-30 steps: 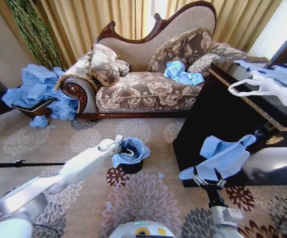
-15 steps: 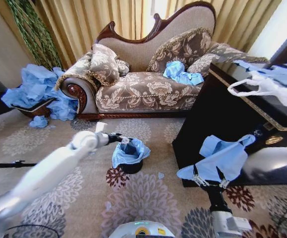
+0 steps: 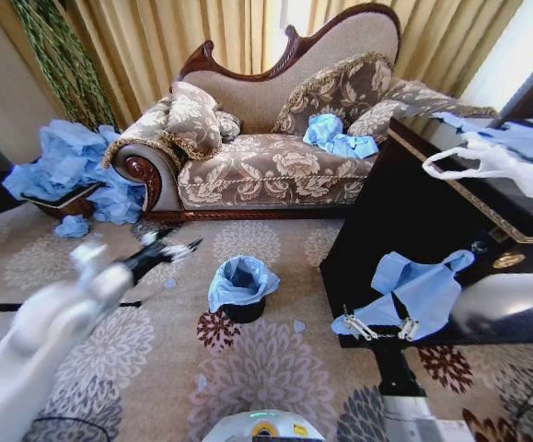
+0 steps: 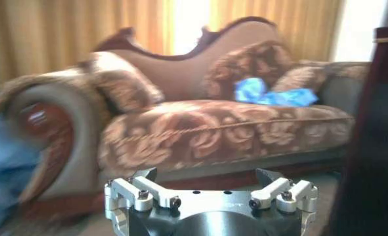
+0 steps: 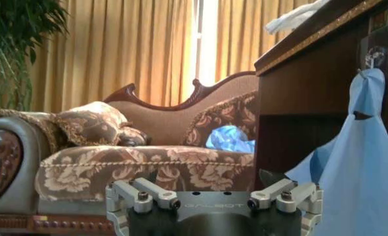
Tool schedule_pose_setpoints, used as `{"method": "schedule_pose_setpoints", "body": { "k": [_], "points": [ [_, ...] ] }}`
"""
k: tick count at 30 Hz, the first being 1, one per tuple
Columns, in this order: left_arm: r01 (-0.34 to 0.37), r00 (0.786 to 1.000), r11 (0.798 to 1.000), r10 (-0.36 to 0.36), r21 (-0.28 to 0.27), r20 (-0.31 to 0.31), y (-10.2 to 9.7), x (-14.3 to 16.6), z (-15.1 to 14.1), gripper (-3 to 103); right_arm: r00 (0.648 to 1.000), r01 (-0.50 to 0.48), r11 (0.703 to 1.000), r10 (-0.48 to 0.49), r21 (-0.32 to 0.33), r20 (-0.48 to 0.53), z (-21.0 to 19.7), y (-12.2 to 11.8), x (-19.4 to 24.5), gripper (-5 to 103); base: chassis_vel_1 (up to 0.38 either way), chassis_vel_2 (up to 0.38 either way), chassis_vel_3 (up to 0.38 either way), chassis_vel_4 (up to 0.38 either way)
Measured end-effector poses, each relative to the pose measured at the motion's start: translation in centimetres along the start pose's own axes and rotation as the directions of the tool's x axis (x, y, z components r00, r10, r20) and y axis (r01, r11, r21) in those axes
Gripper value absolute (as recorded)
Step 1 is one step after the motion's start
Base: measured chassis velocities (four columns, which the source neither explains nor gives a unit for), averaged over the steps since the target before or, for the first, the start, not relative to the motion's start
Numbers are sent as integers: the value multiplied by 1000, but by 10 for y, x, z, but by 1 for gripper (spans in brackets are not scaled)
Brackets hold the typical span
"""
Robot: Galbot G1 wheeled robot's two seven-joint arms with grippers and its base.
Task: Place a garbage bag over the trash bin.
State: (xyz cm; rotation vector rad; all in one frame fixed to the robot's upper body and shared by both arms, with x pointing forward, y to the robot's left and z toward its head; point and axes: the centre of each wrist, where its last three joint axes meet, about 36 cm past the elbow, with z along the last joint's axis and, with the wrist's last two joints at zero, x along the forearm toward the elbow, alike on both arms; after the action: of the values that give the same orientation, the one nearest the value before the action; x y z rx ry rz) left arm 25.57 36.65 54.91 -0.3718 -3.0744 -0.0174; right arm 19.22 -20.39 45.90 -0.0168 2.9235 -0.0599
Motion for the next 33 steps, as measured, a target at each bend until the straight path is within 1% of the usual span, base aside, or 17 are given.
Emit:
{"method": "schedule_pose_setpoints", "body": {
  "k": [1,3,4,5,6,7,8,10,12,14,16,17,19,24,27,28,33],
  "points": [
    [37,999,999,-36,35,-10,-14,18,20,100,1000,-10,1000,10,5,-11,3,3,1,100,0,0,0,0],
    [76,997,986,-77,148,1,-40,37,38,100,999,-15,1000,15,-3,-30,4,7,-4,100,0,0,0,0],
    [76,997,986,-77,148,1,-40,37,38,100,999,-15,1000,15,-3,-30,4,7,-4,100,0,0,0,0],
    [114,993,970,-117,213,1,-61,47,48,100,999,-14,1000,13,-19,-39,5,12,-10,100,0,0,0,0],
    [135,990,963,-141,232,9,-73,52,53,100,999,-13,1000,11,-29,-40,6,15,-13,100,0,0,0,0],
    [150,987,958,-161,244,25,-87,58,56,100,999,-9,1000,7,-30,-41,8,19,-16,100,0,0,0,0],
    [150,987,958,-161,244,25,-87,58,56,100,999,-9,1000,7,-30,-41,8,19,-16,100,0,0,0,0],
    [156,984,957,-171,245,44,-94,59,56,100,999,-4,1000,3,-18,-42,10,20,-16,100,0,0,0,0],
    [158,978,963,-183,217,100,-109,58,54,100,999,-15,1000,15,4,-41,11,17,-16,100,0,0,0,0],
    [160,977,963,-186,218,104,-113,57,55,100,999,-22,1000,22,6,-41,9,17,-17,100,0,0,0,0],
    [172,975,956,-199,237,95,-125,55,59,100,999,-30,1000,30,8,-45,6,16,-18,100,0,0,0,0],
    [172,975,956,-199,237,95,-125,55,59,100,999,-30,1000,30,8,-45,6,16,-18,100,0,0,0,0],
    [192,973,951,-217,243,79,-134,56,62,100,998,-31,999,31,10,-53,4,17,-18,100,0,0,0,0],
    [210,972,947,-229,243,53,-132,58,63,100,997,-36,999,36,4,-68,3,14,-19,100,0,0,0,0],
    [193,978,950,-205,244,25,-123,57,61,100,996,-29,999,28,-18,-84,3,13,-18,100,0,0,0,0],
    [169,984,955,-177,242,10,-116,55,58,100,996,-7,1000,5,-21,-88,1,10,-16,100,0,0,0,0],
    [127,992,961,-128,244,-14,-106,50,53,100,996,36,999,-37,-14,-84,-4,4,-12,100,0,0,0,0]
  ]
}}
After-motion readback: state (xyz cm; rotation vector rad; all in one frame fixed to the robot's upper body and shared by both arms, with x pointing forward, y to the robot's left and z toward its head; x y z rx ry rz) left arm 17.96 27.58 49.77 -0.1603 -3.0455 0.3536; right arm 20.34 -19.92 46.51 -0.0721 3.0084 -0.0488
